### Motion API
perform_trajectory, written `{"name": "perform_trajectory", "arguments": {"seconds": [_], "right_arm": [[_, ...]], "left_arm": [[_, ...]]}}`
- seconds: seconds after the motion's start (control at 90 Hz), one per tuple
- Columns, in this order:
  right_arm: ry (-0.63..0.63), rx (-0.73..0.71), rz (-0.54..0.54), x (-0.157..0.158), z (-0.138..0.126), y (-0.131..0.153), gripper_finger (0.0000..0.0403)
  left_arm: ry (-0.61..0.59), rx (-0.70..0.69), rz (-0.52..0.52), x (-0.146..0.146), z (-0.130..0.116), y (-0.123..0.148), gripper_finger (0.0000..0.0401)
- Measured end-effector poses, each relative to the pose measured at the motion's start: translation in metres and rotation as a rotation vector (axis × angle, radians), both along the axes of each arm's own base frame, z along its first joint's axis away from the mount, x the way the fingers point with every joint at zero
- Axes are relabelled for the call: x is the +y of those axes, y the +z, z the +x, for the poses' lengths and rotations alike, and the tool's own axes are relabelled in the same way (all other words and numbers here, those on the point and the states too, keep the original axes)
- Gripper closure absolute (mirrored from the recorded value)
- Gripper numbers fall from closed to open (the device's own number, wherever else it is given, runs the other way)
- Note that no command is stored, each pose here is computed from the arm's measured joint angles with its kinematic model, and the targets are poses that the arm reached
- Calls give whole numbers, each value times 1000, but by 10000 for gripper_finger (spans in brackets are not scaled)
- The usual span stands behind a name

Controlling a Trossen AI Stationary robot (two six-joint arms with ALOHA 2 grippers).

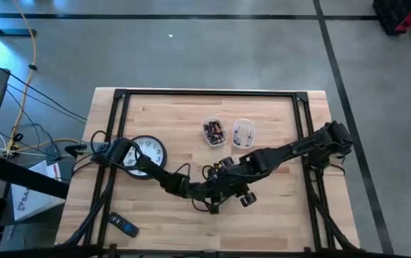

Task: Insert battery
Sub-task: Close the lid of the black flashlight

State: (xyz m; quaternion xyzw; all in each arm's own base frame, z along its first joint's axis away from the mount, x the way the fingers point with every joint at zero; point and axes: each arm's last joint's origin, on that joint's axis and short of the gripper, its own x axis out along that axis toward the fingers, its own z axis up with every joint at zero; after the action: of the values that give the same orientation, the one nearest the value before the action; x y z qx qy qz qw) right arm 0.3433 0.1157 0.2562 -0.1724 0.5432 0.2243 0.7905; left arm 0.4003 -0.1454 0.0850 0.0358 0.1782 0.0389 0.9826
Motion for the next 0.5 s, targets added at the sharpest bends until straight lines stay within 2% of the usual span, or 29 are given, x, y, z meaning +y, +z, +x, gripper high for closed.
{"name": "perform_trajectory", "arguments": {"seconds": [0.3, 0.5], "right_arm": [[136, -2, -24, 5, 2, -6, 268], [108, -26, 2, 9, 5, -8, 270]], "left_arm": [[-112, -28, 42, -10, -2, 3, 302], [-113, -32, 30, -11, -2, 3, 300]]}}
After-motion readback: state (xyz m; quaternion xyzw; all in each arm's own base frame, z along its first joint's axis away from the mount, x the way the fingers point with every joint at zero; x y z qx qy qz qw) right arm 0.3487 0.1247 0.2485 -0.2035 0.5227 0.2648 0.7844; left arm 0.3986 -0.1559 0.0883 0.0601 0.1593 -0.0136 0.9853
